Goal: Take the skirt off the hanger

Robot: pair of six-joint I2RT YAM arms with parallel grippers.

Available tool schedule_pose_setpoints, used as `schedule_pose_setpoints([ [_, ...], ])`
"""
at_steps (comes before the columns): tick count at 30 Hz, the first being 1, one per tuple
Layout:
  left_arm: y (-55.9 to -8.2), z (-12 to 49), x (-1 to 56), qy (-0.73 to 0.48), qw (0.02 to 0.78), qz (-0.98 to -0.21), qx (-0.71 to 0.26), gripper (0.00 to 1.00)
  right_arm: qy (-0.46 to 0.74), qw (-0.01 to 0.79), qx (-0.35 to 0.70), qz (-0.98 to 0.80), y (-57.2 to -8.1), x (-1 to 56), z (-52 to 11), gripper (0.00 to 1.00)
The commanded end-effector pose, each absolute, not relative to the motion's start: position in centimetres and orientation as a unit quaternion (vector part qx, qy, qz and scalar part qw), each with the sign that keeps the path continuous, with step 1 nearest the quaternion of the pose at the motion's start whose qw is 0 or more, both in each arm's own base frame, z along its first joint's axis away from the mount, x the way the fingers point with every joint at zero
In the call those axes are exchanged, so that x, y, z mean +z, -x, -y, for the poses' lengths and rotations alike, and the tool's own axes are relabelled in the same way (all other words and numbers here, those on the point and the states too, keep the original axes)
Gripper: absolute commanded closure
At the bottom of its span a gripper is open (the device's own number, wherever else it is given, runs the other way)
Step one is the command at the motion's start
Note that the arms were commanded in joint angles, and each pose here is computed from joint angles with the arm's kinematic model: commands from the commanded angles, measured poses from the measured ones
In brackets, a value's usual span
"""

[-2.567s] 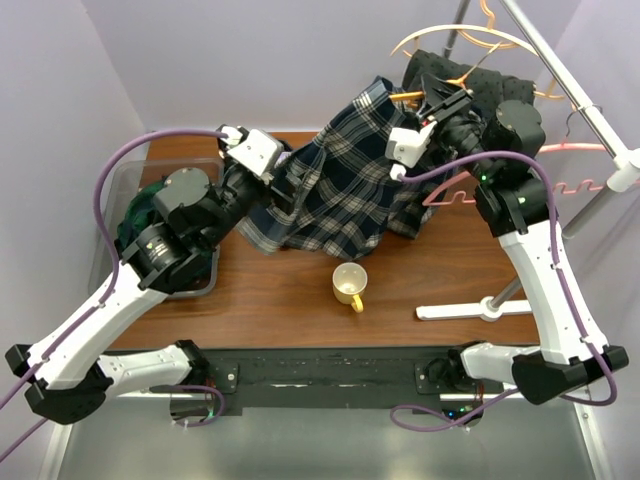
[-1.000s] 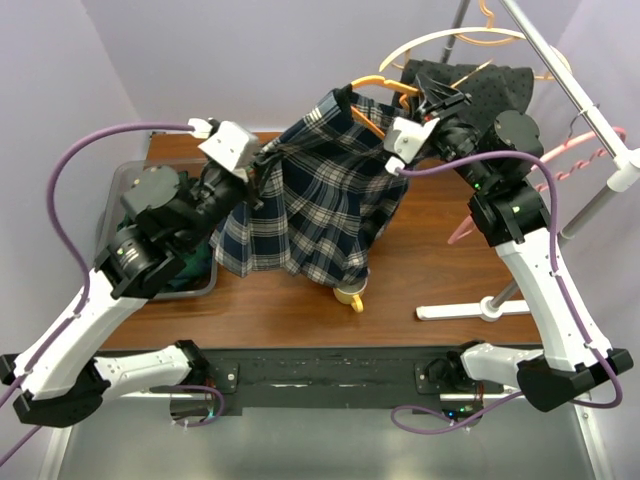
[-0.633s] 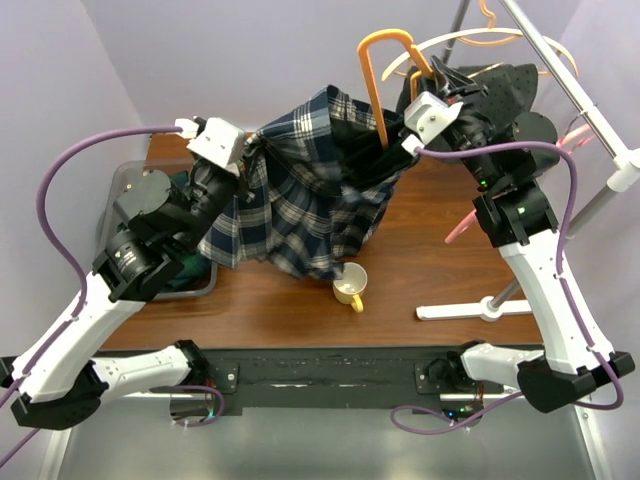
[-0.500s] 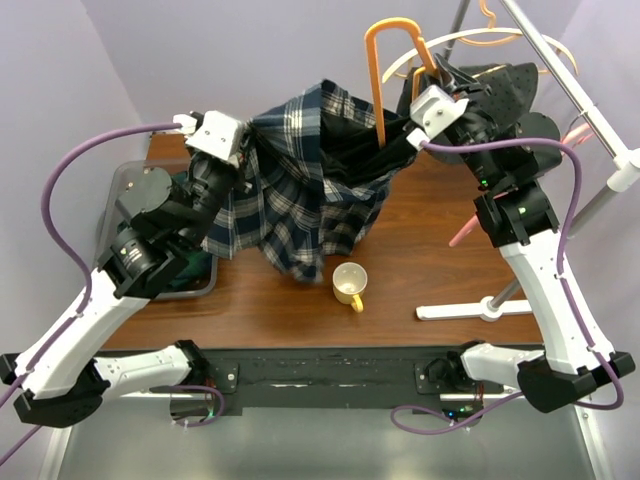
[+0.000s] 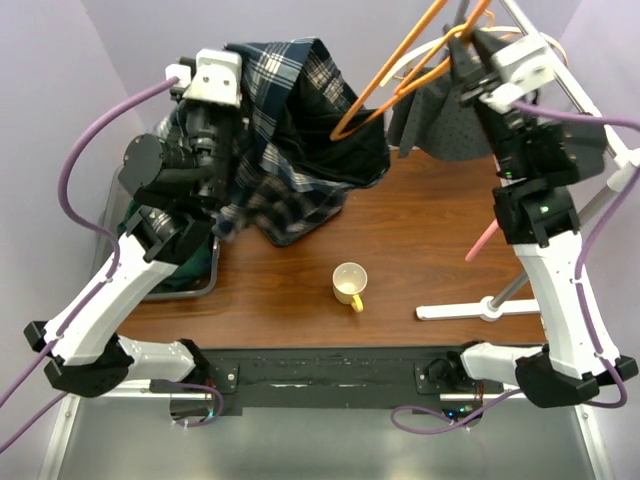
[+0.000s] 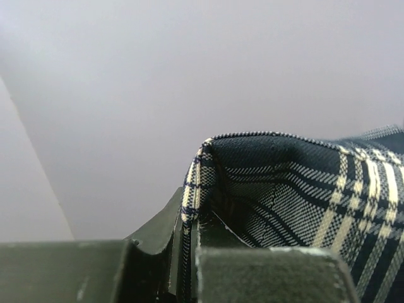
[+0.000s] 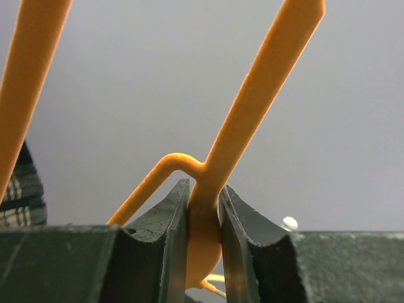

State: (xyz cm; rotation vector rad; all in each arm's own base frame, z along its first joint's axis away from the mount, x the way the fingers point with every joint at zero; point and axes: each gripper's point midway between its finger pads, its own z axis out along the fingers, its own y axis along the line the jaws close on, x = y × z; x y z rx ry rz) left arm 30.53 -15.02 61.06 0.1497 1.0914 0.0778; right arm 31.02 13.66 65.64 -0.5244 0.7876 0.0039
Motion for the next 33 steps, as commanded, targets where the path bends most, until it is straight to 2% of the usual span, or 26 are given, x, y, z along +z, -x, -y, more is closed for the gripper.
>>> schedule_pose_setpoints([
  [1, -27.6, 10.8, 67.8, 0.01, 0.896, -0.441, 0.046, 1.0, 0.157, 0.92, 0.087, -0.349, -27.7, 70.6, -11.8, 1.0],
  [9, -26.6, 7.8, 68.7, 0.045, 0.896, -0.425, 0.119, 1.0, 0.127, 0.927, 0.11, -0.336, -25.7, 70.9, -10.7, 1.0],
  [15, -26.6, 5.6, 69.8, 0.054, 0.876, -0.409, 0.249, 1.0, 0.131, 0.923, 0.117, -0.343, -25.4, 70.1, -10.8, 1.0],
  [16, -27.0, 4.0, 69.9, 0.061, 0.864, -0.408, 0.289, 1.0, 0.132, 0.922, 0.121, -0.343, -25.1, 70.0, -10.8, 1.0],
  [24, -32.4, -3.2, 64.5, 0.08, 0.782, -0.456, 0.416, 1.0, 0.144, 0.918, 0.129, -0.347, -24.0, 68.8, -10.9, 1.0],
  [28, -31.9, -8.4, 62.5, 0.102, 0.713, -0.472, 0.509, 1.0, 0.154, 0.917, 0.117, -0.35, -24.0, 68.1, -10.9, 1.0],
  [33, -30.0, -13.0, 62.0, 0.142, 0.658, -0.471, 0.57, 1.0, 0.151, 0.918, 0.108, -0.351, -23.7, 67.9, -10.5, 1.0],
])
